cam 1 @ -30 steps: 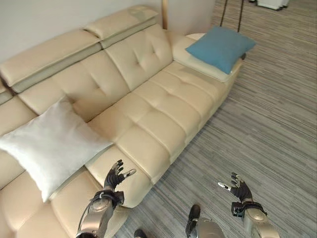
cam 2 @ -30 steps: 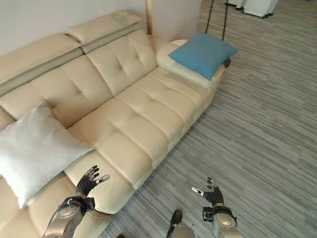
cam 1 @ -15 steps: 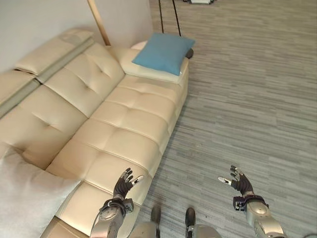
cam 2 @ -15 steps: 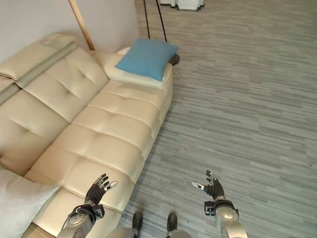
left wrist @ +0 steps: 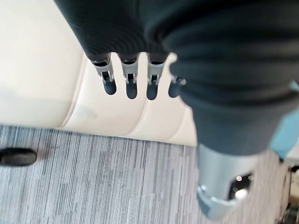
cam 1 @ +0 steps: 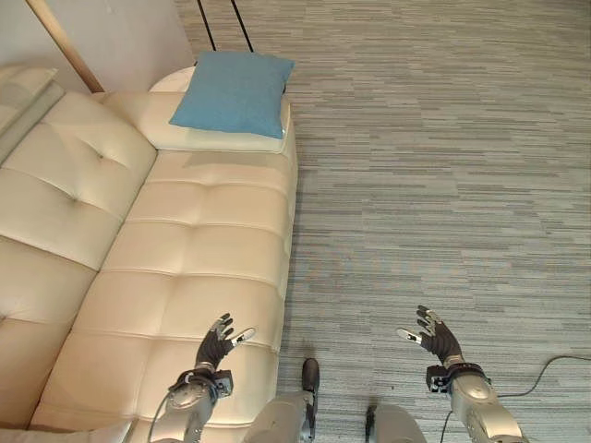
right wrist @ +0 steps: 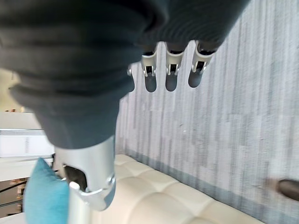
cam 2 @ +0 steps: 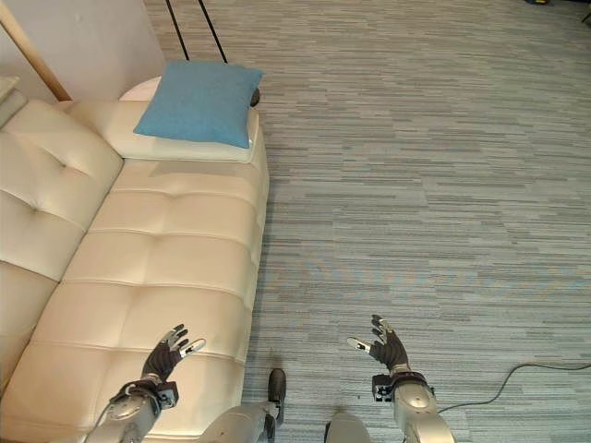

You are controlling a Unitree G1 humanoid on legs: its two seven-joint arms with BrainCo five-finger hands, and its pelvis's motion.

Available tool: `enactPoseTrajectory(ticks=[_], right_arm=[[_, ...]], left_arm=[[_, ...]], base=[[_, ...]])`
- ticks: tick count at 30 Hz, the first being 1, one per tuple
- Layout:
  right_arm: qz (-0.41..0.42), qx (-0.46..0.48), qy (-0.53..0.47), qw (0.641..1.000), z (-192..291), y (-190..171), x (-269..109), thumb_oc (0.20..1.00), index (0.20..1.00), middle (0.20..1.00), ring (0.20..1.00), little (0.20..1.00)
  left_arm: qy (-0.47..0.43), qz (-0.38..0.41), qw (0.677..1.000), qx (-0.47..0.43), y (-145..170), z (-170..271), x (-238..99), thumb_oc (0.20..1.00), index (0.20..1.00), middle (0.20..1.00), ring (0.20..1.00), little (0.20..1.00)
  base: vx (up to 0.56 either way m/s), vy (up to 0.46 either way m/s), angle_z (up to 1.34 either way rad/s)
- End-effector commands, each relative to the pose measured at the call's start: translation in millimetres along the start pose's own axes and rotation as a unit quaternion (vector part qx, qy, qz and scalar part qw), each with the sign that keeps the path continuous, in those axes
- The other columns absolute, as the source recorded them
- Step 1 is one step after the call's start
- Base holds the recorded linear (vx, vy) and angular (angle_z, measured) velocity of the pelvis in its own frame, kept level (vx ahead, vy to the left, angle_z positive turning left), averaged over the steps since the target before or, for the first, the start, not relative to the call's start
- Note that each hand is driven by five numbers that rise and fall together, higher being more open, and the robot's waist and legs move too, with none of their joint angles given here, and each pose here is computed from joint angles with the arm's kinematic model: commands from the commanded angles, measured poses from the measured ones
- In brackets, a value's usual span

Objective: Pick up all the scattered cushions and arrange them neatly on the sofa.

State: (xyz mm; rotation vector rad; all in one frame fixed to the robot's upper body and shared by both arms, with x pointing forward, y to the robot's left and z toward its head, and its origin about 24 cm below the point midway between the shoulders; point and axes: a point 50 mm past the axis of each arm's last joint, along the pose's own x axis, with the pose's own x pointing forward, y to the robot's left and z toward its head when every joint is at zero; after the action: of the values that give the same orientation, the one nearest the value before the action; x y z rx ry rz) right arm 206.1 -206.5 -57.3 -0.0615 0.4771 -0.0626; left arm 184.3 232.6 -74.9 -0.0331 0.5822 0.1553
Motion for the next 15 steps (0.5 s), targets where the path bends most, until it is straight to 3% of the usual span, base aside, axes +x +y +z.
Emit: enactPoseTrajectory(ticks=[1, 6, 15], right_arm=[[-0.006, -0.002, -0.038, 0.999, 17.9, -5.1, 6.6, 1.0, 1.0, 1.0, 1.0, 1.0], [-0.02, 0.004, -0.026, 0.999, 12.5, -8.7, 6.6, 1.0, 1.0, 1.0, 1.0, 1.0], [-0.031, 0.02, -0.019, 0.999, 4.6, -14.8, 1.0, 1.0, 1.0, 1.0, 1.0, 1.0]], left_arm=[[-0.048, -0.033, 0.998, 0.024, -10.6, 18.0, -0.7, 1.0, 1.0, 1.0, 1.0, 1.0], [-0.061, -0.044, 0.997, 0.026, -20.9, 26.1, 5.0, 1.0, 1.0, 1.0, 1.0, 1.0], [-0.064, -0.064, 0.996, 0.007, -39.1, 27.4, 7.9, 1.0, 1.0, 1.0, 1.0, 1.0]], base=[[0.27, 0.009, -0.18], [0.29, -0.066, -0.12], [0.34, -0.134, 0.41]])
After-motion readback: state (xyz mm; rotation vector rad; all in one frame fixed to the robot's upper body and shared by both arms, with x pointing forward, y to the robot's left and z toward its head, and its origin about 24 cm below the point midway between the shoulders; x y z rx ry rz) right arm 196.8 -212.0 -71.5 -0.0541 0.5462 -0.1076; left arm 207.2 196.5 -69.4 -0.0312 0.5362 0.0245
